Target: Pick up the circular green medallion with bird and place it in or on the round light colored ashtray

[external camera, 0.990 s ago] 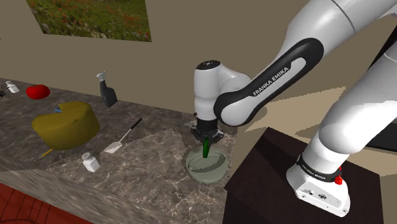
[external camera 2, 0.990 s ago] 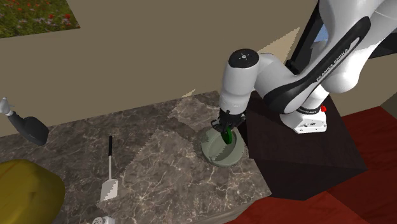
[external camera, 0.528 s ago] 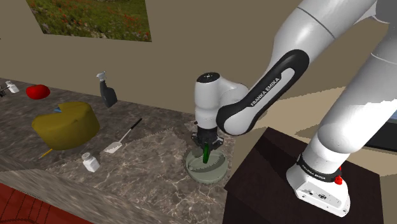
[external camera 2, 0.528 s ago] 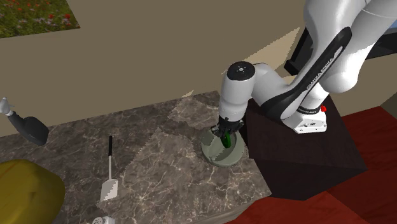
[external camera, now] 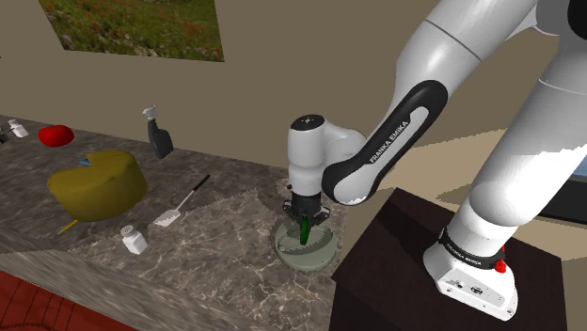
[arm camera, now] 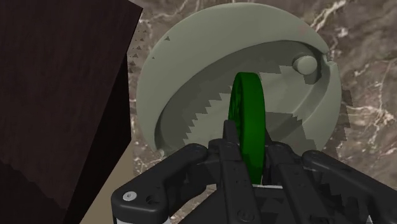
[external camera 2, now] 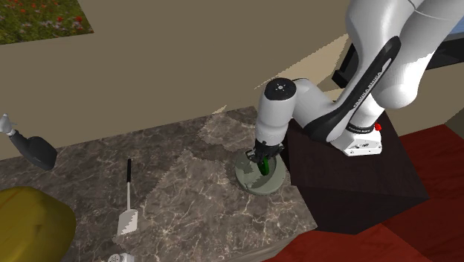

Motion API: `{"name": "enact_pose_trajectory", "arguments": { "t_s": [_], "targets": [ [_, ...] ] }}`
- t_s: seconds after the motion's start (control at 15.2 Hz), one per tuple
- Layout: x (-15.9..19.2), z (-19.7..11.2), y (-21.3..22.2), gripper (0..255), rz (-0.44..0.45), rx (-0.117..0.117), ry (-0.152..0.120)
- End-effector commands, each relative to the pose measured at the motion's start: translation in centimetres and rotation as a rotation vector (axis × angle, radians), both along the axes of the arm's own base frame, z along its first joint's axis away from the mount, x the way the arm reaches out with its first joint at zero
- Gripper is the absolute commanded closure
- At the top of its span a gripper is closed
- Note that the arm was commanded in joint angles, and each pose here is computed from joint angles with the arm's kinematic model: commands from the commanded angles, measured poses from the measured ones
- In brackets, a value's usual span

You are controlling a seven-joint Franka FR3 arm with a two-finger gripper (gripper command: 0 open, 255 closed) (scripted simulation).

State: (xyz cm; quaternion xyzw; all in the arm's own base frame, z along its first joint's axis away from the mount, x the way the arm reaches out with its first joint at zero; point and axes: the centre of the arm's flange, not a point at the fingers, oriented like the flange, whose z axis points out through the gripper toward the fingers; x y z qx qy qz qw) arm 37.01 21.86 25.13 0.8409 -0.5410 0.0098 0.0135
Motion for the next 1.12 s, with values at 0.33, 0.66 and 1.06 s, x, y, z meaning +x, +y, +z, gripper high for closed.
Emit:
{"name": "enact_pose_trajectory", "arguments": {
  "t_s": [0.33, 0.66, 1.06],
  "targets": [
    [0.0, 0.0, 0.0, 0, 0.000, 0.000, 0.000],
    [0.0, 4.0, 0.1, 0, 0.000, 0.000, 0.000],
    [0.0, 5.0, 0.2, 0, 0.000, 0.000, 0.000]
  ]
}}
